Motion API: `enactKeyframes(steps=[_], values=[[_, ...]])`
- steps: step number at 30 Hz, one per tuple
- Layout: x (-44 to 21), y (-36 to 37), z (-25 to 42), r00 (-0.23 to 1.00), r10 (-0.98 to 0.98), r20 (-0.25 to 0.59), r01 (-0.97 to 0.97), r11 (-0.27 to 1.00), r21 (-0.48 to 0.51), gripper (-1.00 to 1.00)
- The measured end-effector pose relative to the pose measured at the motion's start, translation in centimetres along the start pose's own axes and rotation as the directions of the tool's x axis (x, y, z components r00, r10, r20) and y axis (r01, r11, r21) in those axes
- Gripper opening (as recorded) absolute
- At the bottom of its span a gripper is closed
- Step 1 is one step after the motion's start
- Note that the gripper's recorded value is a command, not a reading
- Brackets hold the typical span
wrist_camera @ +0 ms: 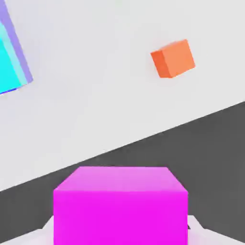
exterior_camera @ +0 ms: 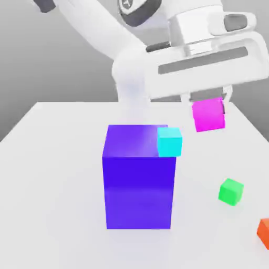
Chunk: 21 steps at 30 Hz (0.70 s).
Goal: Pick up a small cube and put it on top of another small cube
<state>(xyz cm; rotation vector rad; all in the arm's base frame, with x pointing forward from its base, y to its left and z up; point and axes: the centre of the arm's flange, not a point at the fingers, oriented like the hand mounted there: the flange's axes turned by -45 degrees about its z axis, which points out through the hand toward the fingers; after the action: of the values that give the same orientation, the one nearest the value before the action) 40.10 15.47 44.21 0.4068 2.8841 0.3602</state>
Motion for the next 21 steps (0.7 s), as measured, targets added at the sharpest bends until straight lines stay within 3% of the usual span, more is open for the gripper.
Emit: enactKeyframes(steps=[12,17,21], values=[[14.7,6.6,10.6,0.99,0.046,-0.131,-0.029,0.991,0.131,-1.0],[20.1,5.6,15.9,0.983,0.113,-0.143,-0.079,0.972,0.222,-1.0],[20.6,3.4,19.0,0.976,0.174,-0.13,-0.131,0.949,0.286,-1.0]])
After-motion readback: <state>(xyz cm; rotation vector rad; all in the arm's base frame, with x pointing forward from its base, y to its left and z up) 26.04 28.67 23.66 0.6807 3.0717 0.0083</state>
